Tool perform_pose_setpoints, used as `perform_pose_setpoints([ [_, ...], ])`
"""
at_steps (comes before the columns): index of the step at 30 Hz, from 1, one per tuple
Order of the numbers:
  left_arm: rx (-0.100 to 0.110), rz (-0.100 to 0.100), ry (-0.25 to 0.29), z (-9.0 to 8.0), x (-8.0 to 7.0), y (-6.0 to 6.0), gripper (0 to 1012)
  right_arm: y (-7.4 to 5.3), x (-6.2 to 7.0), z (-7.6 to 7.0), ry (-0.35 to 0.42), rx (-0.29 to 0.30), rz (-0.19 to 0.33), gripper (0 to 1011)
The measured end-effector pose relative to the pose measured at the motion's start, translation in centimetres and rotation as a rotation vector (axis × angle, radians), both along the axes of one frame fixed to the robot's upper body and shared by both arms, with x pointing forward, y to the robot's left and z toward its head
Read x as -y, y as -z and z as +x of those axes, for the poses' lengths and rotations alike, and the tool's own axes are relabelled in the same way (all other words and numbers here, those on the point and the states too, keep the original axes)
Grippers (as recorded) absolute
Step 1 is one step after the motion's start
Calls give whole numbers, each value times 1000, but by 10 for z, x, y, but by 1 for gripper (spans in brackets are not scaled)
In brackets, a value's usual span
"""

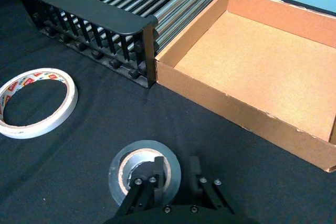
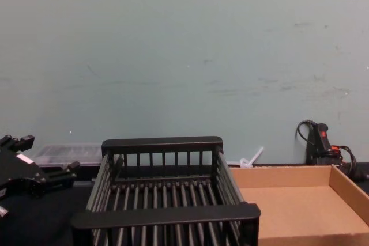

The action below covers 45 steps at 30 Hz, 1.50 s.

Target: Pick up the white tape and place it into the black box , Pick up the silver tape and place it into the brown box.

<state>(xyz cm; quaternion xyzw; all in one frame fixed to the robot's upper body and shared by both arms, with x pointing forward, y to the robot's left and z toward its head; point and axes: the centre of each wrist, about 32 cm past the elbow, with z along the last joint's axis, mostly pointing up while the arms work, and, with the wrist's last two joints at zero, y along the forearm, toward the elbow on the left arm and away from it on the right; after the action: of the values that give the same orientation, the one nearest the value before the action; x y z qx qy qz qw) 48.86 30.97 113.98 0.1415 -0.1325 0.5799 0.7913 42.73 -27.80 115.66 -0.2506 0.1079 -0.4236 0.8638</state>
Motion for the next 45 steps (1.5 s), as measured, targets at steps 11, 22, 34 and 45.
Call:
perform_pose_setpoints([
  [11, 0, 0, 0, 0, 0, 0, 1001, 0, 0, 0, 0, 0, 0, 158],
  [22, 0, 0, 0, 0, 0, 0, 1001, -2, 2, -2, -20, 34, 14, 158],
  [34, 0, 0, 0, 0, 0, 0, 1001, -20, 7, 1, -12, 122, 49, 158],
  [45, 0, 0, 0, 0, 0, 0, 1002, -38, 7, 30, 58, 194, 75, 158],
])
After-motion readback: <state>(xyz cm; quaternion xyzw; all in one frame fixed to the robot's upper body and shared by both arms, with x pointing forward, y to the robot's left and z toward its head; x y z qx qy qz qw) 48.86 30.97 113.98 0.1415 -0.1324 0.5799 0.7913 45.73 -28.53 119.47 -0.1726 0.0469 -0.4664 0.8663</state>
